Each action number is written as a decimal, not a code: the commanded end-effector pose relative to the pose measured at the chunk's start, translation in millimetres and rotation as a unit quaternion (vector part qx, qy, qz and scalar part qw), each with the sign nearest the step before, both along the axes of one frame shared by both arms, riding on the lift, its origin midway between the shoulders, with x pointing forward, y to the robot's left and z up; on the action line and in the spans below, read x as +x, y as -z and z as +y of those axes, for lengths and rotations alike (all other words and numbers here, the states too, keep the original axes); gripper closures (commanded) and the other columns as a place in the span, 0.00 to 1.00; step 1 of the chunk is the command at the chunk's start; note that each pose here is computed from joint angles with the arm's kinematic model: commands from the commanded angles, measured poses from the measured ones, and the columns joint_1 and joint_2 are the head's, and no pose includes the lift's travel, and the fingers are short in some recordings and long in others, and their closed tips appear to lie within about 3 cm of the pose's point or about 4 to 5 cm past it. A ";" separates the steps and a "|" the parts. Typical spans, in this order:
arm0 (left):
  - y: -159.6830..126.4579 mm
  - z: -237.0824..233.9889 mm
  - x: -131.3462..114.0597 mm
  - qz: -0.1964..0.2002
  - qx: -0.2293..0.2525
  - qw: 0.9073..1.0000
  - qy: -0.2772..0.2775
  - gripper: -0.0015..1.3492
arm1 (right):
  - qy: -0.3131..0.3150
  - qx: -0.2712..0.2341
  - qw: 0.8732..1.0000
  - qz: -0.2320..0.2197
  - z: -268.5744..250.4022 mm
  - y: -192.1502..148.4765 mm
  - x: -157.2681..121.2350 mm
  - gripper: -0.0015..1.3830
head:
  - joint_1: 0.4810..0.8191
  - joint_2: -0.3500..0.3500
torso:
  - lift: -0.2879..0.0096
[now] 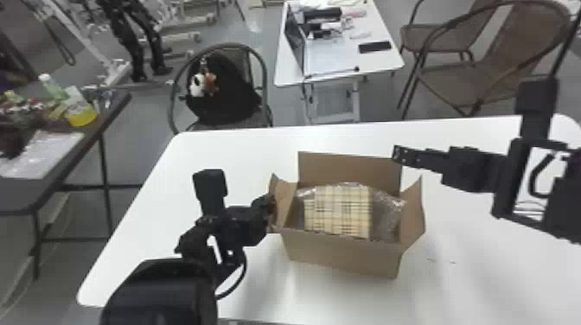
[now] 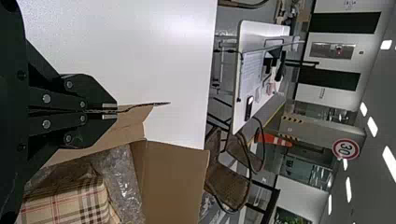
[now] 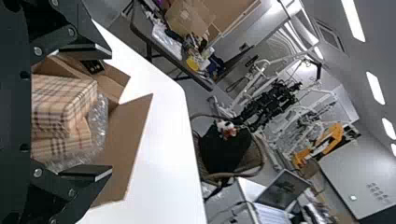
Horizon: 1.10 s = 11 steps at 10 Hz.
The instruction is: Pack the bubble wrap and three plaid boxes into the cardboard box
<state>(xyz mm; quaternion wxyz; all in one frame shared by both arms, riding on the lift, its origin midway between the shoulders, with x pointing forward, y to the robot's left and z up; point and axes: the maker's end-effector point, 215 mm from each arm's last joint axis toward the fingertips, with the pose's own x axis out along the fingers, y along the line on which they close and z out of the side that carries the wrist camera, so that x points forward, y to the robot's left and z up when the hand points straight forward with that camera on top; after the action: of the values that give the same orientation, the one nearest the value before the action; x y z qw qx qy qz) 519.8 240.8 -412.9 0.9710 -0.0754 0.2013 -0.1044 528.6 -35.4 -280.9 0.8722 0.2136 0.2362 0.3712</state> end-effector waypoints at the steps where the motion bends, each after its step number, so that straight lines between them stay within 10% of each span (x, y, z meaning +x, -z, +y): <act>1: 0.0 -1.7 0.0 0.000 -0.002 1.000 0.000 0.90 | 0.049 -0.071 0.994 -0.075 -48.6 -21.4 21.4 0.11 | 0.63 0.81 | 0.66; 3: 0.3 2.6 -0.5 0.000 -0.002 1.000 -0.004 0.90 | 0.159 -0.168 0.946 -0.226 -138.0 -53.1 35.7 0.11 | 0.63 0.74 | 0.66; 8: 1.4 11.7 -4.9 -0.003 -0.008 1.000 -0.012 0.90 | 0.358 -0.208 0.883 -0.222 -272.5 42.2 -26.2 0.11 | 0.63 0.47 | 0.66; 11: -1.6 14.3 -3.5 -0.006 -0.011 1.000 -0.015 0.90 | 0.362 -0.262 0.877 -0.178 -300.7 114.1 -59.4 0.11 | 0.63 0.39 | 0.66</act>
<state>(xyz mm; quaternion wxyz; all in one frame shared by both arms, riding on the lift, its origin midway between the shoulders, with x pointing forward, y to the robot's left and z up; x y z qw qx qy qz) 515.3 255.5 -412.7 0.9727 -0.0862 0.1948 -0.0926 474.9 -332.4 -381.4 0.9980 -0.0188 0.0597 -0.0127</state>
